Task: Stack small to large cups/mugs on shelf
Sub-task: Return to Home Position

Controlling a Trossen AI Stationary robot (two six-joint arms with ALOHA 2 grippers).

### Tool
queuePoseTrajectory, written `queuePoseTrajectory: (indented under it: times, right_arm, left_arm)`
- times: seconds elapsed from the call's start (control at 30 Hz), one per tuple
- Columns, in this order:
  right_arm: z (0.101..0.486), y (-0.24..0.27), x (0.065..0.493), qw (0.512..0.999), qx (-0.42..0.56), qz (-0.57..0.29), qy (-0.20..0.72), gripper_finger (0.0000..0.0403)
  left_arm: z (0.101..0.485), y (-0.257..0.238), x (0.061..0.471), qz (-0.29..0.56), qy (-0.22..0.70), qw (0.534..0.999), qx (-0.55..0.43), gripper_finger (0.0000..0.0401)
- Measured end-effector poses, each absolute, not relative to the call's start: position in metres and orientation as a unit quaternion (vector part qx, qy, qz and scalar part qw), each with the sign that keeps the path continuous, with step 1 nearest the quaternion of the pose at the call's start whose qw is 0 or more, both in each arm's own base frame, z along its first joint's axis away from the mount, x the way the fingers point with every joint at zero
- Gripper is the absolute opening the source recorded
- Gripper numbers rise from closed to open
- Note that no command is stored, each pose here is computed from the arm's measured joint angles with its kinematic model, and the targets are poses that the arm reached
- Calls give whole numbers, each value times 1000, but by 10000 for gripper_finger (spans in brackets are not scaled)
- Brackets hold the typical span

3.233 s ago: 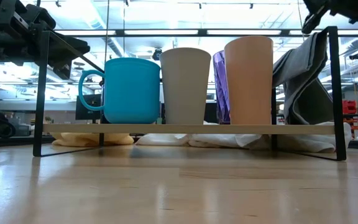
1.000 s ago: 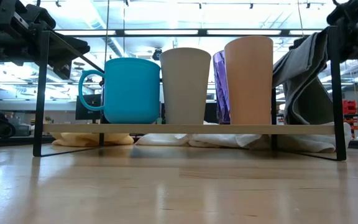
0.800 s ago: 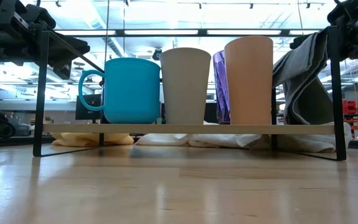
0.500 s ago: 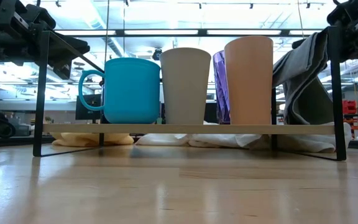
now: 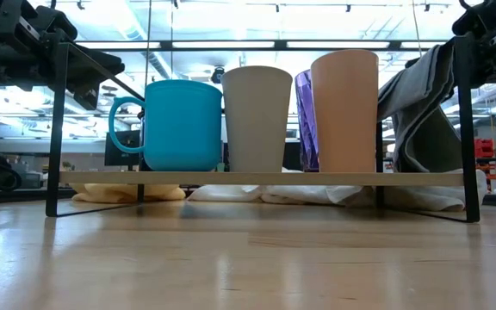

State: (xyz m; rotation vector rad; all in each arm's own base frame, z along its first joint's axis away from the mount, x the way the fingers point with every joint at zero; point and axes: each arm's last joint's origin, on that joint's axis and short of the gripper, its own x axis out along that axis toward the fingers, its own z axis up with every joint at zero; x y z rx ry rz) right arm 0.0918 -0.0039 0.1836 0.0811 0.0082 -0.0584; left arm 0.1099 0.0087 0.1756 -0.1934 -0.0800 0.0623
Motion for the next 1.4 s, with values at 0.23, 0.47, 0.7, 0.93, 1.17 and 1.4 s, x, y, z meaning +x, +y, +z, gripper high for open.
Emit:
queuePoseTrajectory:
  times: [0.23,0.47,0.7,0.93,1.17,1.4]
  right_arm:
    - [181,-4,92,996,77,-33,15,33]
    - [181,-4,92,996,79,-34,16,38]
    - [181,-4,92,996,78,-34,16,36]
    - [181,-4,92,996,77,-34,16,35]
    - [181,-4,92,996,77,-34,16,34]
    - [181,-4,92,996,77,-34,16,35]
  left_arm:
    - [176,9,110,31,-40,994,-97,54]
    - [176,9,110,31,-40,994,-97,62]
    - [176,9,110,31,-40,994,-97,59]
    - [176,9,110,31,-40,994,-97,53]
    - [176,9,110,31,-40,994,-96,61]
    - [176,9,110,31,-40,994,-97,60]
